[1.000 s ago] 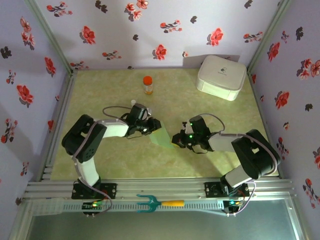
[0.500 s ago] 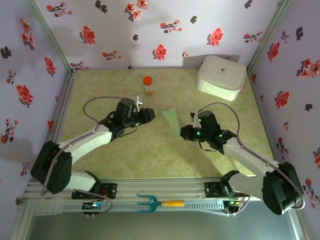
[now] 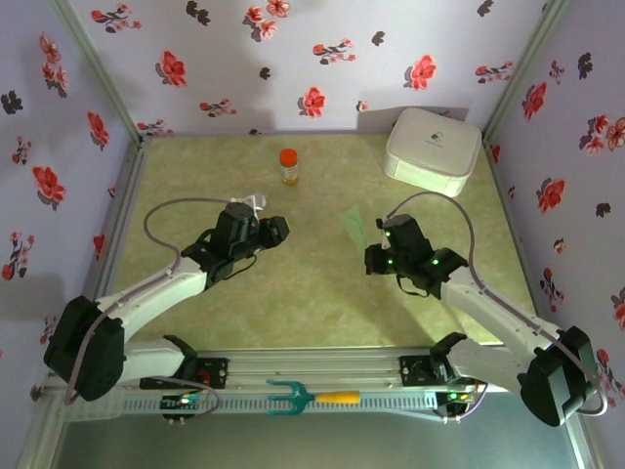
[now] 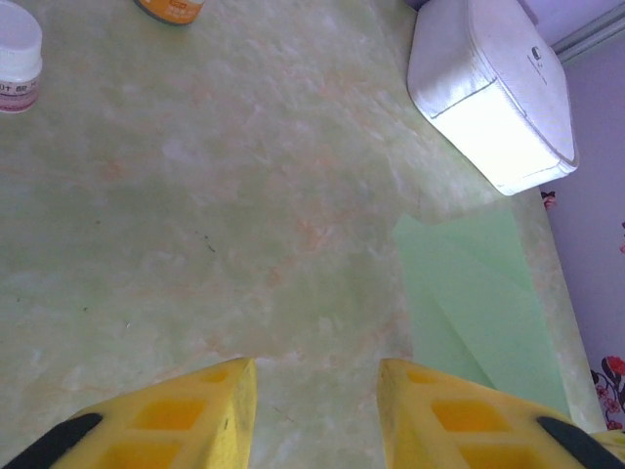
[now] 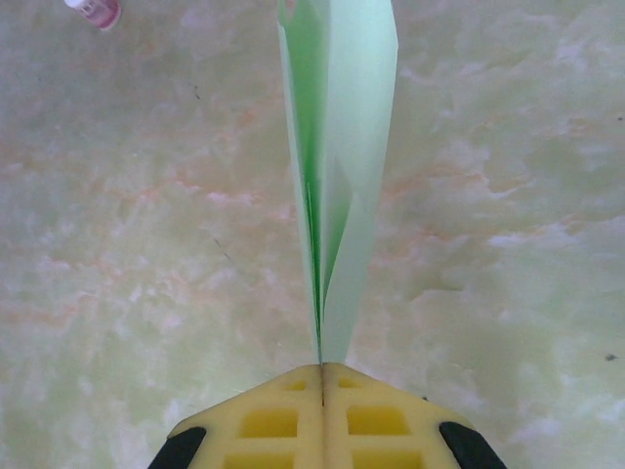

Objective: Fold a paper plane with a square sheet of paper (pick it up from the middle)
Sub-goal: Turn over the paper at the center of the table.

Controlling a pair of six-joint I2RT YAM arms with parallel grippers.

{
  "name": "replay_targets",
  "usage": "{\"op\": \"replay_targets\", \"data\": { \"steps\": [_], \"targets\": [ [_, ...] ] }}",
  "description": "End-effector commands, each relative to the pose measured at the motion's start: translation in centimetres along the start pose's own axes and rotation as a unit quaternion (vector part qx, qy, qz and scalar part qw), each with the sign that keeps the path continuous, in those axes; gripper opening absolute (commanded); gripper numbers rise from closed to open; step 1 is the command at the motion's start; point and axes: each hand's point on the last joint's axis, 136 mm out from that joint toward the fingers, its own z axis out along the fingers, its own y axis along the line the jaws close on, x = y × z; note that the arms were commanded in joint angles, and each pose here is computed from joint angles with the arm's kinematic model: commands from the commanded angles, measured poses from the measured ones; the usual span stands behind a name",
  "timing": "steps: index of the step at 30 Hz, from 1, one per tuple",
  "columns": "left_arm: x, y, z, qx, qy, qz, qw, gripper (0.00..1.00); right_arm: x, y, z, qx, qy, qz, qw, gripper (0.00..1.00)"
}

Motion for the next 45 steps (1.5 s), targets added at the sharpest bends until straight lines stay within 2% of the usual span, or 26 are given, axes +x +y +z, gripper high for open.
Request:
{"op": "replay_targets", "data": {
  "steps": [1,9,16,20,27,45],
  "targets": [
    [0.1,0.4,0.0,-0.008,-0.003,0.009,1.000,0.41,-1.0,-0.8,-1.0,0.053,-0.019,-0.038,0.998,0.01],
    [0.5,0.7,0.1,-0.010,0.004,0.007,1.000,0.50,-1.7,-1.5,-2.3,0.141,-0.036,-0.112,0.983,0.00],
    [0.2,1.4,-0.4,-0.016,-0.002,0.002,1.000,0.57,-2.7,-2.4,-3.4,0.223,-0.064,-0.157,0.960,0.00],
    [0.1,1.8,-0.8,-0.017,-0.008,-0.011,1.000,0.59,-2.7,-2.3,-2.9,0.222,-0.065,-0.138,0.963,0.00],
    [0.7,1.6,-1.5,0.004,-0.004,-0.030,1.000,0.60,-2.5,-2.0,-2.8,0.223,-0.057,-0.029,0.973,0.00],
    [-0.1,0.5,-0.9,0.002,0.023,-0.015,1.000,0.61,-3.4,-2.8,-4.9,0.247,-0.065,-0.030,0.966,0.00]
  ]
}}
